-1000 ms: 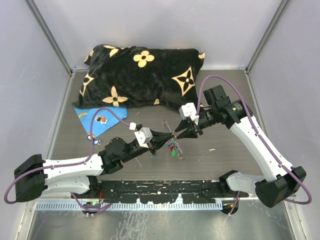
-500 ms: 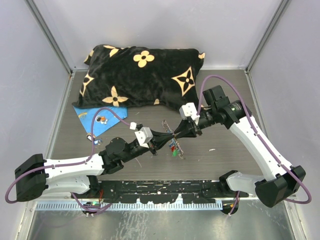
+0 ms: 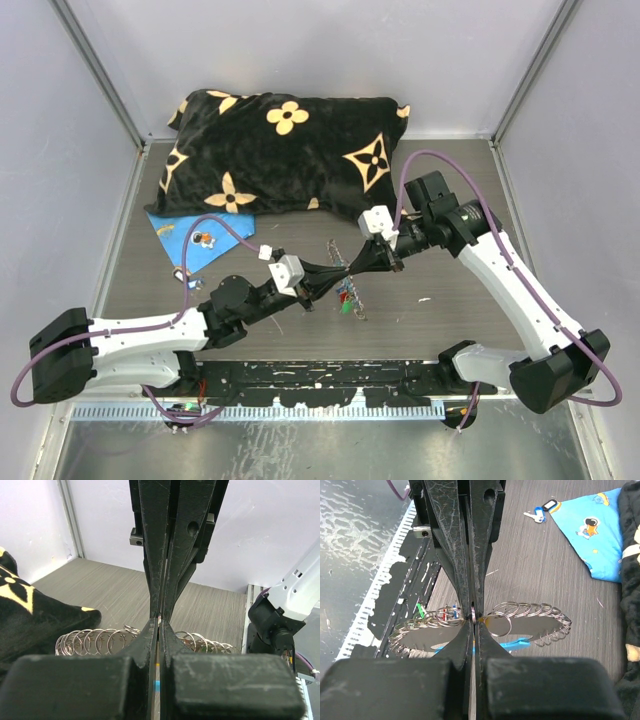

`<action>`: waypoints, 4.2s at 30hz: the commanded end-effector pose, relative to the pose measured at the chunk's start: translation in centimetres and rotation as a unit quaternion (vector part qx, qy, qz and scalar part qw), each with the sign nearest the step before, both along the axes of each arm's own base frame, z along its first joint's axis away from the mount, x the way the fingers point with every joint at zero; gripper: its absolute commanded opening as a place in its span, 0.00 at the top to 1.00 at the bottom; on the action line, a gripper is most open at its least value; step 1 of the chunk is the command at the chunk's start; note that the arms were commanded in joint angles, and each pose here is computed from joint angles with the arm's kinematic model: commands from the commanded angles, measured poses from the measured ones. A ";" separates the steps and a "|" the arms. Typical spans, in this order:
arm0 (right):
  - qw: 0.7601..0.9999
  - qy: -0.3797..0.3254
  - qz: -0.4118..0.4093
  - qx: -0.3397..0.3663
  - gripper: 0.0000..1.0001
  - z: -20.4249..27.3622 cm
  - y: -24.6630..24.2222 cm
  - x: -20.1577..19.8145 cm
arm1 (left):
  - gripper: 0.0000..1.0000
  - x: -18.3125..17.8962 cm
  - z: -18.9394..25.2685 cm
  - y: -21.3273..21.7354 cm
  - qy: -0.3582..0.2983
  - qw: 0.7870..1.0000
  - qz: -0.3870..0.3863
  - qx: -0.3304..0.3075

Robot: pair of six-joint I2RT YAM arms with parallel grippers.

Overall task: Remove the keys from the keyring
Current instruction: Remove the key from the keyring.

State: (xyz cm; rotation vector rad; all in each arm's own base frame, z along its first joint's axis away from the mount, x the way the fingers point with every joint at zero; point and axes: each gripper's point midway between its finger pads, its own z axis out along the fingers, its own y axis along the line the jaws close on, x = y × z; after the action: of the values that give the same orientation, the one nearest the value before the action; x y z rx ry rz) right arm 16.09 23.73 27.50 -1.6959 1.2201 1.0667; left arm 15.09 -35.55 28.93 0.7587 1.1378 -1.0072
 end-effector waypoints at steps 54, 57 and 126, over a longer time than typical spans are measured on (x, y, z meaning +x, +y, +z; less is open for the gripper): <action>0.976 -0.101 -0.040 -0.188 0.99 -0.7 0.0 1.4 | 0.82 1.9 0.3 -1.6 -0.119 0.989 0.038 0.079; 0.976 -0.101 -0.039 -0.187 0.99 -0.7 0.0 1.4 | 0.86 1.9 0.1 -1.7 -0.120 0.989 0.036 0.084; 0.996 -0.009 0.043 0.082 0.65 10.1 1.4 -1.9 | 1.00 -2.9 13.2 5.1 -0.029 0.955 -0.055 -0.289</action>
State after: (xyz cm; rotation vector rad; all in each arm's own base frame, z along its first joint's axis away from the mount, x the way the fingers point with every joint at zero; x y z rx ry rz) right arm 14.39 24.72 37.02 -1.6390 1.0626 1.1607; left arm 13.05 -32.44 36.96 0.4598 0.8688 -1.2836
